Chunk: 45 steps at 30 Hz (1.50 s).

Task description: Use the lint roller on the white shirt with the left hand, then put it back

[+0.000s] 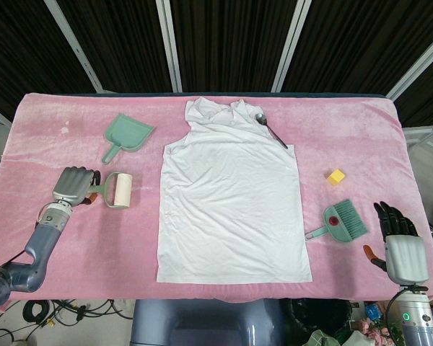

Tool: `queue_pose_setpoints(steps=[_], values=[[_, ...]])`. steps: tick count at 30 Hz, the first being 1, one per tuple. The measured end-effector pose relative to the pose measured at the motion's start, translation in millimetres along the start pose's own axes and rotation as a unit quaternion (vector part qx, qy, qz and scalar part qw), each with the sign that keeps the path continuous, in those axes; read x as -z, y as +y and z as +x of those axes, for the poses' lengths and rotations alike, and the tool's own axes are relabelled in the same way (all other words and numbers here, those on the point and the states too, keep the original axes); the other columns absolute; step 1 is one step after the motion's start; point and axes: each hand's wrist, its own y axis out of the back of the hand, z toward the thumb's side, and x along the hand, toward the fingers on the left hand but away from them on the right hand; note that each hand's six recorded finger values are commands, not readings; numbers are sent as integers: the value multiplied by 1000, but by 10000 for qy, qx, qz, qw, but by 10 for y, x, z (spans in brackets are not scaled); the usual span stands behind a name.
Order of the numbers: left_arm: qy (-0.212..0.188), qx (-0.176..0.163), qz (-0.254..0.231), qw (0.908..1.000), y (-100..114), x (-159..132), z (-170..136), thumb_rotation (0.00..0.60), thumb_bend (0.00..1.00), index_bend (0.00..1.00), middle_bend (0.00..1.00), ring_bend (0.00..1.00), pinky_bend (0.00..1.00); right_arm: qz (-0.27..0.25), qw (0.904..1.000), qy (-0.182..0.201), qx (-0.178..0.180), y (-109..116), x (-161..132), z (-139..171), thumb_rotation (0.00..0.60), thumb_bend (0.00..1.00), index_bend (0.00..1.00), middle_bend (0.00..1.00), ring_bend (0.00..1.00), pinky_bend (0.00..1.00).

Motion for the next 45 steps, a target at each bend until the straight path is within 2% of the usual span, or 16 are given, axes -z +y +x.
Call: queue_pose_setpoints(steps=[6,11,15,22,31,37,45], values=[[-381,-178,-214,9989,296,-203,-60,600,546,636,606,411,466,-24,10000,-39,35,29,21,2,600,121,23,81,122,215],[-843,-303,-257,9956,666,-556,-86,600,546,637,608,410,468,-43,10000,-69,42,39,41,-4,600,121,22,81,122,215],[-1051,-306,13,9940,873,-779,-36,600,546,638,608,411,467,-45,10000,-73,34,36,47,-8,600,121,22,81,122,215],[-1092,-225,422,9929,994,-1006,107,600,546,640,611,418,478,-46,9999,-118,32,33,76,-17,600,121,21,81,122,215],[-623,340,597,9957,986,-1468,392,600,546,642,612,420,482,-66,9998,-154,45,44,105,-28,600,121,19,81,122,215],[-541,646,901,9924,875,-1826,474,600,546,643,612,420,482,-96,9997,-186,81,65,128,-32,600,121,19,81,122,215],[-508,807,1353,9862,726,-1936,503,600,548,645,613,420,482,-116,9998,-174,68,62,124,-27,600,121,19,81,122,215]])
